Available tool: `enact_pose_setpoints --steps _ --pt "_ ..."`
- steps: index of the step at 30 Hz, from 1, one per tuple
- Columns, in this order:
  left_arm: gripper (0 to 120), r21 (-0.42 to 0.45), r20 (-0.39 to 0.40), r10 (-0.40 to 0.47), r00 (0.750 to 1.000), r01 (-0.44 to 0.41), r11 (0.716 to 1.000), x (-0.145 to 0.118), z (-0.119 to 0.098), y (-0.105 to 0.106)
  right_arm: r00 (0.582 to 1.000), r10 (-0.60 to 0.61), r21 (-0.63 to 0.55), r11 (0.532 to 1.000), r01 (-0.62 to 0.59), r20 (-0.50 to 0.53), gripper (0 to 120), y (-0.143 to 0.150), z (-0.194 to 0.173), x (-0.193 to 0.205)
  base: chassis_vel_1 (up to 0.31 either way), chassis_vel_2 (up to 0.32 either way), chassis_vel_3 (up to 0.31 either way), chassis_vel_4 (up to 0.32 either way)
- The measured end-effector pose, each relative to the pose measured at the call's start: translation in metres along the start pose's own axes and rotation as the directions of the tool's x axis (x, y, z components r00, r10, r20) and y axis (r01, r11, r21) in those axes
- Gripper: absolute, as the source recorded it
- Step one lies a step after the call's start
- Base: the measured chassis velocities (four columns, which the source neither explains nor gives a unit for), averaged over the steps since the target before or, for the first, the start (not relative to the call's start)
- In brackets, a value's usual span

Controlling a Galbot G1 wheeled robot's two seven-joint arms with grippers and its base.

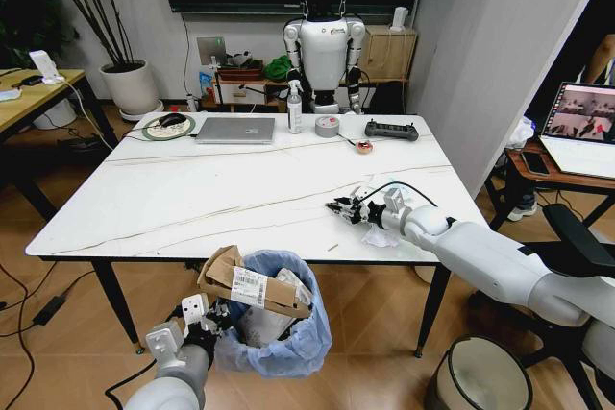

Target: Pick up the trash bin and place the trash from the table into it.

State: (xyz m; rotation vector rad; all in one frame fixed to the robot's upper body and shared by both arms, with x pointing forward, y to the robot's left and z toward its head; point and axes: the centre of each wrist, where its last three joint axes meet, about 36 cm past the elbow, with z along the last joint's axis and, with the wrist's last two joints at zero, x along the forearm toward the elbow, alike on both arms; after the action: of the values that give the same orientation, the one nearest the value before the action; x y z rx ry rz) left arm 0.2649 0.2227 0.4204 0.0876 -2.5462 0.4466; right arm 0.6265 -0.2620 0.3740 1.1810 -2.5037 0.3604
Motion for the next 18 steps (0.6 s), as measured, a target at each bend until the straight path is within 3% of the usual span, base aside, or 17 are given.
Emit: enact_pose_setpoints --steps 4,10,18 --pt "0 0.0 0.001 0.0 1.0 0.0 1.0 0.0 0.0 0.0 1.0 -0.005 0.003 1.0 0.005 -0.001 0 0.001 -0.001 0.0 0.0 0.0 0.0 0.0" --pt "0 0.0 -0.003 -0.002 1.0 0.002 1.0 -0.002 0.001 0.001 1.0 -0.019 0.004 1.0 0.019 0.014 0 0.008 -0.006 -0.001 0.0 0.0 0.0 0.0" --pt "0 -0.002 -0.003 -0.001 1.0 0.001 1.0 -0.002 0.001 0.001 0.983 -0.083 -0.017 0.996 0.087 0.162 0 0.032 -0.052 -0.001 0.0 0.0 0.0 0.0"
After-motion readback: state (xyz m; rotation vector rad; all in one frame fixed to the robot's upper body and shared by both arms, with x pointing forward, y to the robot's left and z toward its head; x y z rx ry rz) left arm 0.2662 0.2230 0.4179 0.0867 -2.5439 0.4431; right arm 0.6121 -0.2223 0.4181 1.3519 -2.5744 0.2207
